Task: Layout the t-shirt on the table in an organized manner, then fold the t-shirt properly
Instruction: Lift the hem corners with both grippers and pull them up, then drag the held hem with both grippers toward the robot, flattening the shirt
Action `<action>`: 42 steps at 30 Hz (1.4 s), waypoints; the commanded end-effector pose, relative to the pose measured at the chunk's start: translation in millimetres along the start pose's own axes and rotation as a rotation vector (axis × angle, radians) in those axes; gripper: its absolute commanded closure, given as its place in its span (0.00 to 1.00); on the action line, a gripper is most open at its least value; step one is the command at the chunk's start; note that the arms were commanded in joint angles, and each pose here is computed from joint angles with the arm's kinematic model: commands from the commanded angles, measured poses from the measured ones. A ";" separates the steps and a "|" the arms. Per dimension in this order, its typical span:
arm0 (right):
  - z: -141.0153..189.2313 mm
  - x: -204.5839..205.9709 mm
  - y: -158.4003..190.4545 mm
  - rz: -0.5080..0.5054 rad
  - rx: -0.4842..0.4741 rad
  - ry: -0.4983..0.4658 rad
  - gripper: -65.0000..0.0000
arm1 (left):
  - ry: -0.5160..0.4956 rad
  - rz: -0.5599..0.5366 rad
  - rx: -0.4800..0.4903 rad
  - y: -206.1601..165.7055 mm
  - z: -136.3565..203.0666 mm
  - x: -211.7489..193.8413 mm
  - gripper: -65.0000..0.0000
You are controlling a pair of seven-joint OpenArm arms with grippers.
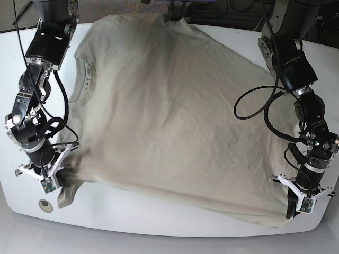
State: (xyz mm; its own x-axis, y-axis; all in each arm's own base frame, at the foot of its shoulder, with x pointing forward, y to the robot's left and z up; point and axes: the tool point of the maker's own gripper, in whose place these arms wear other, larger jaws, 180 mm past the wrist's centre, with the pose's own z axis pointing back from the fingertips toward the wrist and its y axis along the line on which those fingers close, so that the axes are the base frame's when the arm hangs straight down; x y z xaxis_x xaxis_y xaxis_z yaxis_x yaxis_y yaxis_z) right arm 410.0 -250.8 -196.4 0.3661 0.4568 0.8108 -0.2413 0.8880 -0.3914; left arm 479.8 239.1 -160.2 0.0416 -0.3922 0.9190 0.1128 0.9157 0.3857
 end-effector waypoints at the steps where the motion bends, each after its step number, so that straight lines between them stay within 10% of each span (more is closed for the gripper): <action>1: 2.2 24.9 -28.2 0.006 -0.063 -0.055 1.00 | -0.105 -0.057 0.022 7.2 0.9 44.0 1.00; 12: -12.7 49.1 -51.4 -0.005 -0.073 -0.070 1.00 | -0.188 -0.128 0.002 -4.9 2.1 84.0 1.00; 42: -16.3 25.1 -39.5 -0.010 -0.047 -0.020 1.00 | -0.088 -0.147 -0.019 -8.6 12.3 38.1 1.00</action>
State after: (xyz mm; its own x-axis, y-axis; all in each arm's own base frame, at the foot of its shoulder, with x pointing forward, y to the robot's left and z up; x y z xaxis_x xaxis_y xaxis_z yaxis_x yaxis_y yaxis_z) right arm 439.0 -268.5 -192.5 0.4045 0.4372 0.8033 -0.2238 0.8989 -0.3766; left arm 467.0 210.5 -155.6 -0.0035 -0.5036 0.8640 0.1771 0.8500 0.4961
